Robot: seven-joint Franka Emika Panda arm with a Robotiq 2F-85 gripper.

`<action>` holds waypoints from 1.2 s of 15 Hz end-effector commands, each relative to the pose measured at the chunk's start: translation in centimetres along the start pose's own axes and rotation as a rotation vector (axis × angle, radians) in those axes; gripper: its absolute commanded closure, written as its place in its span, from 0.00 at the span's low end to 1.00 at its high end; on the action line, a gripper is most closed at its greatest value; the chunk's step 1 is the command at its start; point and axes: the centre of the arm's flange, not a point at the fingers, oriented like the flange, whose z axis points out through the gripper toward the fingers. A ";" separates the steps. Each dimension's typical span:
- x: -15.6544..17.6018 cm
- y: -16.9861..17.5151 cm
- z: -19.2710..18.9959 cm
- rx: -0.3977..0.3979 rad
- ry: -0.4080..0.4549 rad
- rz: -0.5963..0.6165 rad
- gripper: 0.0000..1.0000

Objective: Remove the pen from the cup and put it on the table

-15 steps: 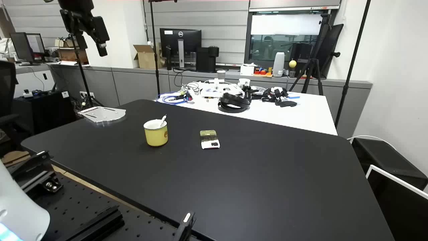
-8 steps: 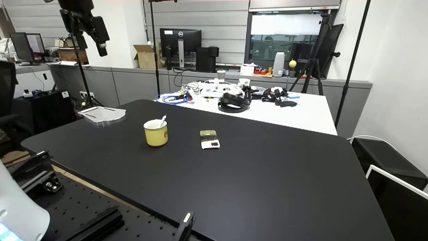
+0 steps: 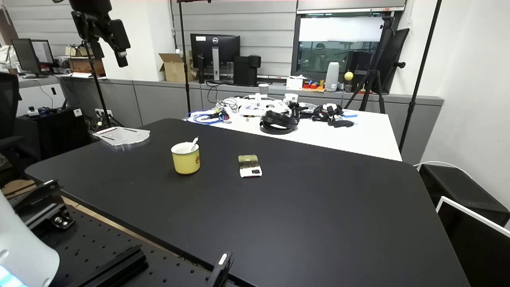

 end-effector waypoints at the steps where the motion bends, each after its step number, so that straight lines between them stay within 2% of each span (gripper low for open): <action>1: 0.0 0.0 0.0 0.000 0.000 0.000 0.00; 3: 1.5 0.4 0.2 0.022 -0.006 0.005 0.00; 7: 6.1 1.0 1.1 0.005 0.015 0.041 0.00; 11: 12.4 1.1 2.9 -0.042 0.030 0.094 0.00; 18: 23.0 1.6 8.5 -0.126 -0.031 0.232 0.00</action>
